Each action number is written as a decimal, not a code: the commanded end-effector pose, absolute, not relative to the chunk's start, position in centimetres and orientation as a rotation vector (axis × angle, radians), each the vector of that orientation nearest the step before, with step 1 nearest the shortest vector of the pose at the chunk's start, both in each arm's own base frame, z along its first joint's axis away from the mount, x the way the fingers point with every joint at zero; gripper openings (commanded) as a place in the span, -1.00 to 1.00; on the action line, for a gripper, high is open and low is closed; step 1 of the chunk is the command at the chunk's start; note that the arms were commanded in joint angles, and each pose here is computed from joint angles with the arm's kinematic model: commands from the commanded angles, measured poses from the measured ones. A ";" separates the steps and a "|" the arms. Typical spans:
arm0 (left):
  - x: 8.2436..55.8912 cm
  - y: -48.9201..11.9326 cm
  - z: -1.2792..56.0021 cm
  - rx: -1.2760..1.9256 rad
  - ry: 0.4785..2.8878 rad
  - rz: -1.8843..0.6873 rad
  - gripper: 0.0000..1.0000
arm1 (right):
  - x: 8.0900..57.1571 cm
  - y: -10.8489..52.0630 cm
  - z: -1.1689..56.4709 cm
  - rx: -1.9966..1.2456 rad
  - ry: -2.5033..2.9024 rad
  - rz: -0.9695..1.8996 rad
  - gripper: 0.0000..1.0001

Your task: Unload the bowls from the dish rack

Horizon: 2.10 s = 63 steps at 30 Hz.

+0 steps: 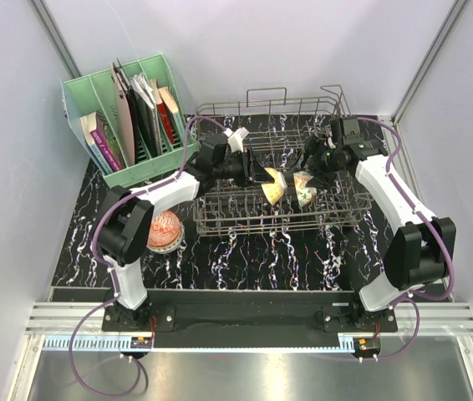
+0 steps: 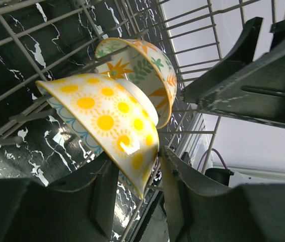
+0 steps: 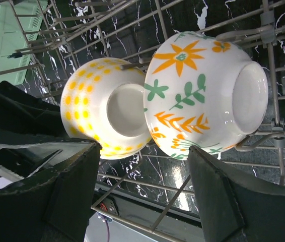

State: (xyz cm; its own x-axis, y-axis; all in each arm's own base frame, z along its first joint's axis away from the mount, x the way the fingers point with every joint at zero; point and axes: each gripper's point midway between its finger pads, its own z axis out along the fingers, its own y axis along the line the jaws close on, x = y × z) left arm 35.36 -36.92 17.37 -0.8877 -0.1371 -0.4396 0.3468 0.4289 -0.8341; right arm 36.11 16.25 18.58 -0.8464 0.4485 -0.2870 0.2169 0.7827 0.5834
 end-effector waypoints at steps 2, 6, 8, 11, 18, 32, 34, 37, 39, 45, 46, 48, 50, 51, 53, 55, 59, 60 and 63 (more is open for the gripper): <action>36.8 -38.0 19.4 0.197 2.121 -1.517 -0.24 | 37.1 16.8 20.1 0.457 2.505 0.791 0.57; 36.4 -38.6 19.1 0.154 2.103 -1.611 -0.53 | 36.8 16.8 19.6 0.467 2.520 0.794 0.57; 36.3 -38.8 19.4 0.165 2.086 -1.621 -0.74 | 36.7 16.8 19.4 0.470 2.528 0.793 0.57; 36.3 -38.9 19.7 0.179 2.086 -1.614 -0.94 | 36.7 16.7 19.2 0.474 2.531 0.786 0.57; 36.6 -39.0 21.6 0.244 2.060 -1.584 -1.00 | 36.9 16.8 19.2 0.478 2.529 0.785 0.57; 36.1 -39.0 28.7 0.336 1.939 -1.606 -1.00 | 37.2 16.4 18.3 0.547 2.542 0.746 0.55; 35.9 -39.0 29.6 0.347 1.928 -1.605 -1.00 | 37.2 16.4 18.2 0.560 2.545 0.745 0.55; 35.9 -38.7 30.9 0.358 1.910 -1.581 -1.00 | 37.4 16.2 18.6 0.560 2.531 0.739 0.56; 35.8 -38.4 31.5 0.355 1.920 -1.567 -1.00 | 37.5 16.2 18.8 0.557 2.525 0.737 0.56; 35.6 -38.2 32.1 0.372 1.931 -1.545 -1.00 | 37.8 16.4 18.5 0.575 2.532 0.744 0.56; 35.5 -38.2 32.0 0.375 1.935 -1.545 -1.00 | 37.9 16.4 18.6 0.576 2.530 0.744 0.56; 35.3 -38.1 32.1 0.375 1.935 -1.545 -1.00 | 38.1 16.4 18.7 0.574 2.525 0.741 0.56; 35.0 -37.8 32.6 0.384 1.930 -1.542 -1.00 | 38.2 16.3 18.8 0.574 2.521 0.737 0.56; 34.9 -37.7 32.8 0.389 1.926 -1.539 -1.00 | 38.3 16.4 19.1 0.572 2.515 0.739 0.56; 34.4 -37.6 33.0 0.412 1.931 -1.536 -1.00 | 38.4 16.5 19.3 0.569 2.510 0.748 0.56; 34.3 -37.6 33.7 0.441 1.909 -1.534 -1.00 | 38.7 16.7 19.9 0.570 2.497 0.764 0.57; 33.7 -37.7 34.7 0.483 1.907 -1.544 -1.00 | 39.4 17.1 21.5 0.559 2.463 0.798 0.56; 33.8 -37.6 35.1 0.484 1.901 -1.535 -1.00 | 39.7 17.2 22.4 0.555 2.443 0.810 0.56; 33.8 -37.3 35.3 0.485 1.909 -1.495 -1.00 | 40.2 17.6 23.9 0.543 2.414 0.843 0.56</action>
State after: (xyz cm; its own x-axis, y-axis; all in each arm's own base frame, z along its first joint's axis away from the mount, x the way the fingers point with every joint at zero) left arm 35.49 -37.76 27.50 -0.8332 -0.0847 -0.5465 0.4827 0.3710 -0.7933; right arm 38.65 16.89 20.48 -0.8144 0.5038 -0.2880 0.2444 0.7478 0.6173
